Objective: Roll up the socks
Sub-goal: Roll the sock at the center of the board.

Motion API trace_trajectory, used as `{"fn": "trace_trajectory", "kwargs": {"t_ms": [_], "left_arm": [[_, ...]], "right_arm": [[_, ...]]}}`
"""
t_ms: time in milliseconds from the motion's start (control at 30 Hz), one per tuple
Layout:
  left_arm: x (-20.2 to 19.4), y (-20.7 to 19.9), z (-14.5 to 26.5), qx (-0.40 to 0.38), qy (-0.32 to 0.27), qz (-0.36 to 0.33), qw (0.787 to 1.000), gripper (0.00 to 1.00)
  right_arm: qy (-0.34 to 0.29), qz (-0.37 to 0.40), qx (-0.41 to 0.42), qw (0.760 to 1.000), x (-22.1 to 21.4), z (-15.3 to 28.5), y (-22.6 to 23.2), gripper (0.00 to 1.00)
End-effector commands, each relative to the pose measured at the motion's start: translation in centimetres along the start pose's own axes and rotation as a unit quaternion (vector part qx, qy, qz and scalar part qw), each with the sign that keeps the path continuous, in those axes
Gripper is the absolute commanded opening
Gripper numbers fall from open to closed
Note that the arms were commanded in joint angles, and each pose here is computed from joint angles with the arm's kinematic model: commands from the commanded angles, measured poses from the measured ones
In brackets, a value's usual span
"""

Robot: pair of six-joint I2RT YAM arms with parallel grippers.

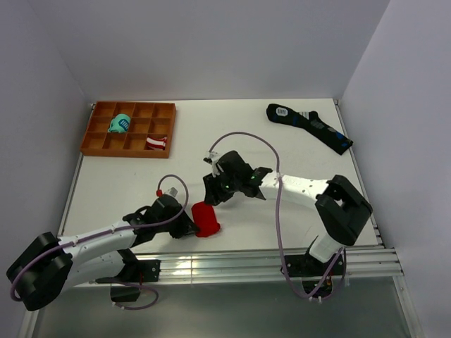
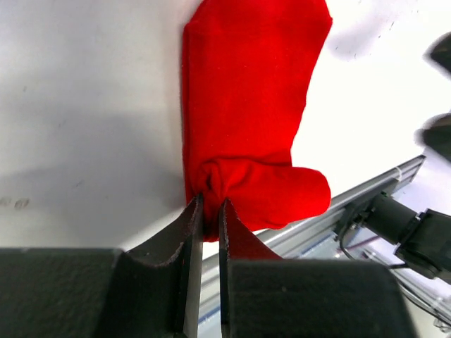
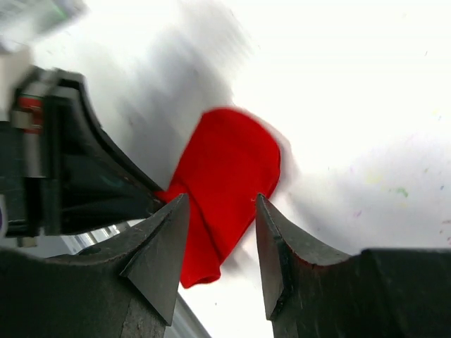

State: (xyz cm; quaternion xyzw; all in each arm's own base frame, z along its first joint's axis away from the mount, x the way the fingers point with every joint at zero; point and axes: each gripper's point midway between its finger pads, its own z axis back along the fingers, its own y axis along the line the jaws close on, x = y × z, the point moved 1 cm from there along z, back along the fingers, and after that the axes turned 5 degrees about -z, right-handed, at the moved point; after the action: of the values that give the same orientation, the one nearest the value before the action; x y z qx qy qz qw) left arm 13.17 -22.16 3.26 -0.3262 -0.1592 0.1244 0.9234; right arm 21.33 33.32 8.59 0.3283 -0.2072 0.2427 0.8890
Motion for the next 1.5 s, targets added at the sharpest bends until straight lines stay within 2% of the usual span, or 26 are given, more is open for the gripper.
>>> {"fn": "trace_trajectory", "kwargs": {"t_ms": [0, 133, 367, 867, 1467], "left_arm": [[-1.6, 2.7, 0.5, 0.042, 0.036, 0.025, 0.998, 0.0], [-0.7, 2.0, 1.0, 0.046, 0.033, 0.025, 0.998, 0.0], [-0.1, 2.0, 1.1, 0.057, 0.049, 0.029, 0.997, 0.0], [1.0, 1.8, 0.7, 0.068, 0.065, 0.049, 0.994, 0.0], [1.4, 1.9, 0.2, 0.07, 0.077, 0.064, 0.992, 0.0]], "right_arm": [[-0.079, 0.031, 0.027, 0.996, 2.9, 1.2, 1.3, 0.5], [-0.124, 0.046, 0.054, 0.99, 2.7, 3.0, 2.2, 0.5], [-0.182, 0.049, 0.083, 0.979, -0.4, 4.7, 2.6, 0.52], [-0.189, 0.06, 0.105, 0.974, -3.9, 2.2, 4.6, 0.55], [-0.174, 0.057, 0.095, 0.978, -7.0, -0.5, 4.1, 0.54]]}}
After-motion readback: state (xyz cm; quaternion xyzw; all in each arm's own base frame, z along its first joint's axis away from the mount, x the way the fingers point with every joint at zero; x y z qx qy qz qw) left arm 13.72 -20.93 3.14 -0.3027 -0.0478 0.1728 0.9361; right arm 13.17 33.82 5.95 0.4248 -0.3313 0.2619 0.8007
